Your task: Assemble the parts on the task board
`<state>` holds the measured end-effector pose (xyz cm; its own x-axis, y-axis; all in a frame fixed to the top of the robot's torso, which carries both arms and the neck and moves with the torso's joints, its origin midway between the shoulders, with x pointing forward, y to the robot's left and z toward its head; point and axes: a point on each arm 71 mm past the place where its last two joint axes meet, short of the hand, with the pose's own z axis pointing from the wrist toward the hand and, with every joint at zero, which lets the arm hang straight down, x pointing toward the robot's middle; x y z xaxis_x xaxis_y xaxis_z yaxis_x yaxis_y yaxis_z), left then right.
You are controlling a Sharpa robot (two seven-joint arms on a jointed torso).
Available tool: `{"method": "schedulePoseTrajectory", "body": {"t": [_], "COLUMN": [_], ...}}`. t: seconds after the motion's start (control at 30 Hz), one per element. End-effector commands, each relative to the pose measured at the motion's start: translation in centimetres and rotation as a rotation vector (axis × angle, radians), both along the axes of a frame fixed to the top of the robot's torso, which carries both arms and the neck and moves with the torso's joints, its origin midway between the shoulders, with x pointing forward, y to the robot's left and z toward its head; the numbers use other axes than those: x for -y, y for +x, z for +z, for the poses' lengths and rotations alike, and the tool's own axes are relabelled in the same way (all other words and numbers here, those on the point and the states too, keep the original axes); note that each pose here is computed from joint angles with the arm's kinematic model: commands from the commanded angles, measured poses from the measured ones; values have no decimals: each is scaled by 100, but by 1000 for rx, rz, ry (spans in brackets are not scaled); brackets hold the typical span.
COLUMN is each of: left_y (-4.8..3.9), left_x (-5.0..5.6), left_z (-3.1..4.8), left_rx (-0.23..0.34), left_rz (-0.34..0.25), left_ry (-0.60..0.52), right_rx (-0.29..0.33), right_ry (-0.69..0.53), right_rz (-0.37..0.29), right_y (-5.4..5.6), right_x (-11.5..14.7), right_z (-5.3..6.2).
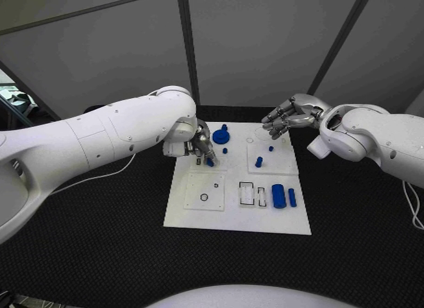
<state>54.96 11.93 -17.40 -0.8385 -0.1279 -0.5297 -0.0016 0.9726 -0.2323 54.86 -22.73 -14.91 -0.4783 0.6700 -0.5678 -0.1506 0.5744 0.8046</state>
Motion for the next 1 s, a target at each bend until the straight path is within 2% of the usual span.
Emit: {"method": "schedulePoseTrajectory", "body": {"t": [0.03, 0.33, 0.6, 1.0], "left_y": [4, 30, 40, 40], "left_x": [-18, -29, -41, -30], "left_z": [0, 7, 13, 9], "left_rx": [2, 51, 71, 67], "left_rz": [11, 34, 42, 33], "left_ry": [45, 57, 62, 70], "right_rx": [4, 6, 7, 6], "right_ry": [3, 4, 5, 5], "right_rz": [8, 8, 10, 12], "right_y": [-2, -4, -4, -2], "right_x": [-17, -19, -24, -30], "right_z": [16, 19, 19, 18]}}
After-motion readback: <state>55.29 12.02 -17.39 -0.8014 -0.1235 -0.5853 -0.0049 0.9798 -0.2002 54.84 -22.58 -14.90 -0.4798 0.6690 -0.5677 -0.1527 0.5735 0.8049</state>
